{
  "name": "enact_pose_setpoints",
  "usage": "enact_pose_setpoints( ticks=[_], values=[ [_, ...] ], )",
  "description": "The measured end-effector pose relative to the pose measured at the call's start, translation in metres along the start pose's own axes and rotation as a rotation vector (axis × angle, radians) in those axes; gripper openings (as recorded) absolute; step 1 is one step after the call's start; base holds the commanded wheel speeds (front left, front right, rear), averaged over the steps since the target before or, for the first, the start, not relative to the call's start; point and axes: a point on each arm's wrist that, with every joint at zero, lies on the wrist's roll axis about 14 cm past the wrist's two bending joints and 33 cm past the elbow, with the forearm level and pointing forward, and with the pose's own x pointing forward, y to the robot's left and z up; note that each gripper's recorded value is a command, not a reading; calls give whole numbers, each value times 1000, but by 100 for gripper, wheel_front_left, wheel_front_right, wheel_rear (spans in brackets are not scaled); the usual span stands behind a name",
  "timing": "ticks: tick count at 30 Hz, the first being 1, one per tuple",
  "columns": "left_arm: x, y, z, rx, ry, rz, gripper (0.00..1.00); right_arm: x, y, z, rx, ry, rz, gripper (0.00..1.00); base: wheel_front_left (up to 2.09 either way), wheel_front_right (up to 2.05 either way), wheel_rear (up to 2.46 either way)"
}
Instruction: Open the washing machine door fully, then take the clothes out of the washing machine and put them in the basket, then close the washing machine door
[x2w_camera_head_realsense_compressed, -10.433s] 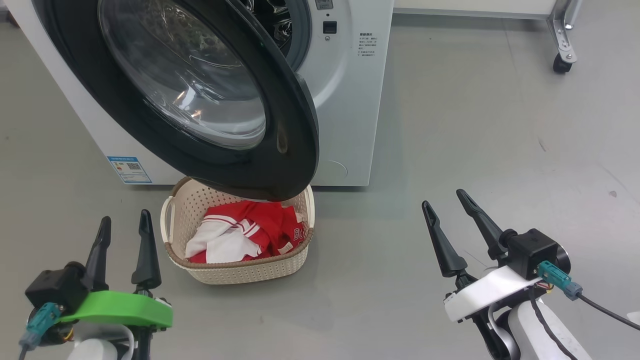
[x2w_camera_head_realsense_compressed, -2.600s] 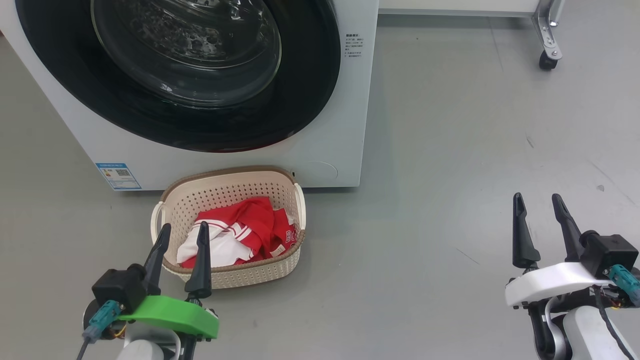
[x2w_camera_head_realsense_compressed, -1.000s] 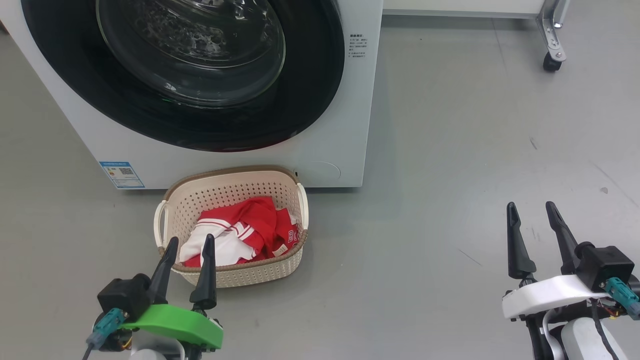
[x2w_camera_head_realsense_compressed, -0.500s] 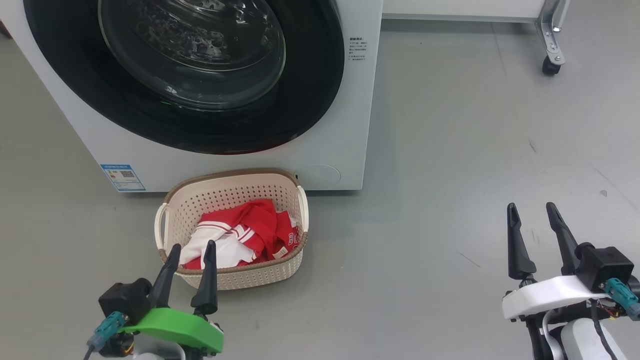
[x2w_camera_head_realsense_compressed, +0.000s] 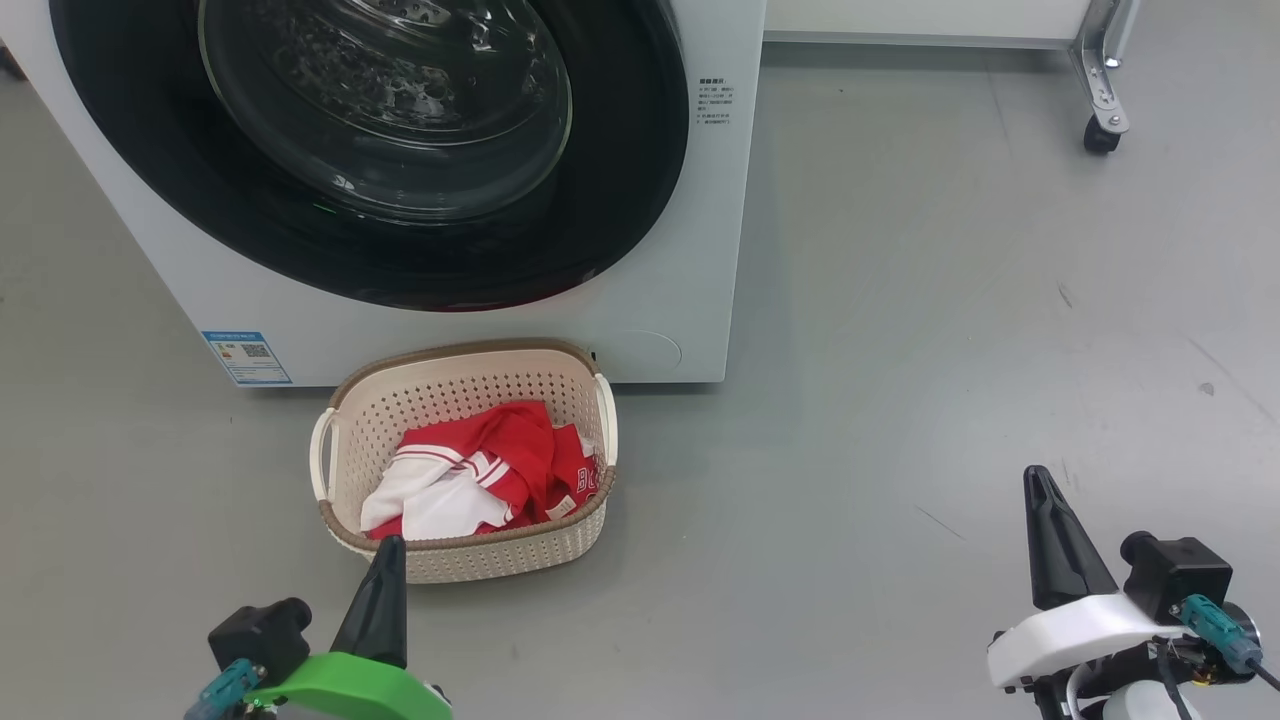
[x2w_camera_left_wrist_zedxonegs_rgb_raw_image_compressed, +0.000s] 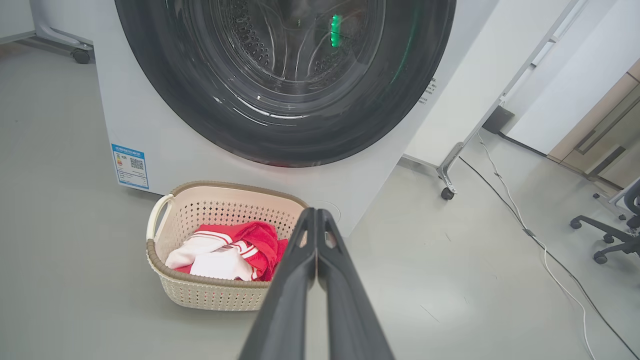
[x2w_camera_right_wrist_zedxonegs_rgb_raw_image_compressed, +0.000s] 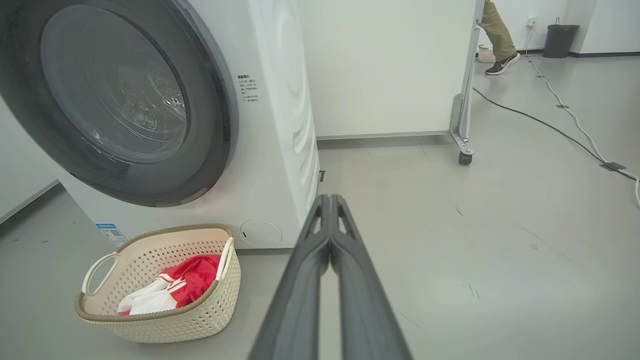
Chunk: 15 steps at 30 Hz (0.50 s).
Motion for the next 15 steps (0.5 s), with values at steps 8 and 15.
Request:
enact_pose_setpoints(
  ticks=[8,15],
  values=[
    [0,4,4,-84,-9,24,0,0,-9,0,85,12,-38,0,0,0,0],
    [0,9,8,-157,-15,48,0,1,-14,-3,196,30,-64,0,0,0,0]
  ],
)
